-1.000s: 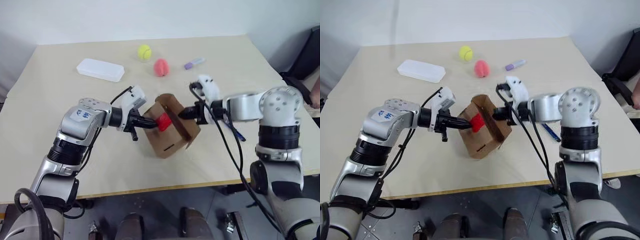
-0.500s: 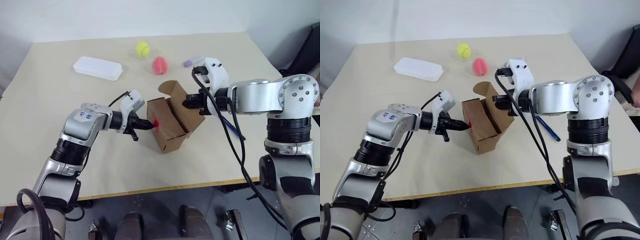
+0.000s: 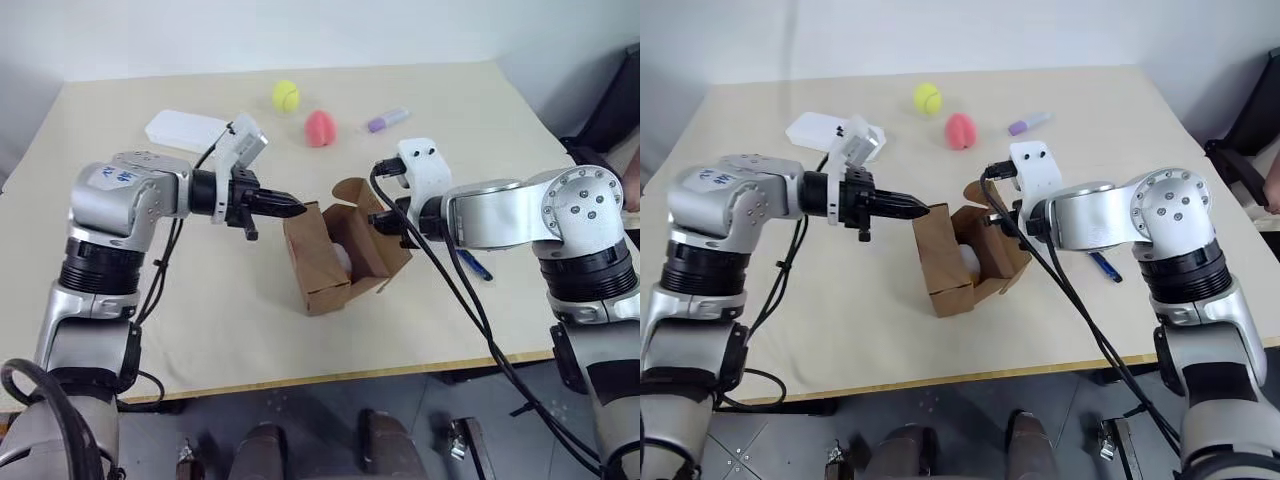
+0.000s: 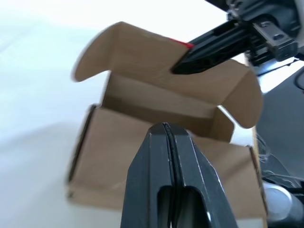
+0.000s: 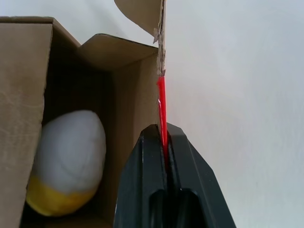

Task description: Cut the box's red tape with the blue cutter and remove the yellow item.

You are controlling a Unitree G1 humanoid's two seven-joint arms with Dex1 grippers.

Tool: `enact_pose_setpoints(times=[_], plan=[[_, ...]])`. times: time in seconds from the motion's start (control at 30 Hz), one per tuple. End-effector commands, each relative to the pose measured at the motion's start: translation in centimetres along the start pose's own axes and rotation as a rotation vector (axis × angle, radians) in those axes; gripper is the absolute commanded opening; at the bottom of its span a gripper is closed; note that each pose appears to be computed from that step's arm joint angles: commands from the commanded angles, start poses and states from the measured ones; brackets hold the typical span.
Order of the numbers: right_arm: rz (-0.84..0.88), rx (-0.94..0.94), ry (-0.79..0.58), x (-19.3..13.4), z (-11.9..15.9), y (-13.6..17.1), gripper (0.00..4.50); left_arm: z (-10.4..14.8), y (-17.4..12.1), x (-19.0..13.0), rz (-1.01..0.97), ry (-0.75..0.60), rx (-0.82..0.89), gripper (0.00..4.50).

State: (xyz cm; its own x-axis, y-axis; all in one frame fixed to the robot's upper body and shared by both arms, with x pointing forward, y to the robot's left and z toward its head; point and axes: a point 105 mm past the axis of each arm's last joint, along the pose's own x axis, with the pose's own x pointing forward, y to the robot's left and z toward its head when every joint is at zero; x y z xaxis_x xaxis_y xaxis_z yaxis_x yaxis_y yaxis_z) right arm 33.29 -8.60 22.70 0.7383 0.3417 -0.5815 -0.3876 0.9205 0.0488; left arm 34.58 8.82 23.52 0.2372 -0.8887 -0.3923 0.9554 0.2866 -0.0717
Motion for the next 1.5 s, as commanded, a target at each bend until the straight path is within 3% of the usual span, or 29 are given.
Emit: enact_pose_setpoints(times=[0.03,0.33,0.53,0.73,0.87,1.1,1.5], plan=[[0.0,-0.019,-0.071,-1.3,1.6,0.5,0.03,-2.1,0.2,1.5,-0.025,0.113,0.051,0.0],[0.01,-0.031,-0.097,-1.7,2.5,0.9,0.03,-4.8,1.2,2.3,-0.059,0.303,0.158,0.0],[0.005,-0.05,-0.108,-2.3,2.7,0.4,0.03,-7.8,1.3,-0.2,-0.083,0.5,0.216,0.0],[-0.045,-0.038,-0.109,-2.9,2.7,-1.2,0.03,-9.1,0.8,-2.1,-0.073,0.544,0.184,0.0],[-0.095,-0.007,-0.059,-2.2,1.6,-2.9,0.03,-9.7,0.2,-1.9,-0.056,0.528,0.147,0.0],[-0.063,0.04,0.046,0.6,-1.9,-2.6,0.03,-8.9,1.4,1.1,0.028,0.383,0.129,0.0],[-0.05,-0.018,0.018,1.3,-2.0,-2.2,0.03,-9.1,1.9,2.2,0.026,0.363,0.117,0.0]])
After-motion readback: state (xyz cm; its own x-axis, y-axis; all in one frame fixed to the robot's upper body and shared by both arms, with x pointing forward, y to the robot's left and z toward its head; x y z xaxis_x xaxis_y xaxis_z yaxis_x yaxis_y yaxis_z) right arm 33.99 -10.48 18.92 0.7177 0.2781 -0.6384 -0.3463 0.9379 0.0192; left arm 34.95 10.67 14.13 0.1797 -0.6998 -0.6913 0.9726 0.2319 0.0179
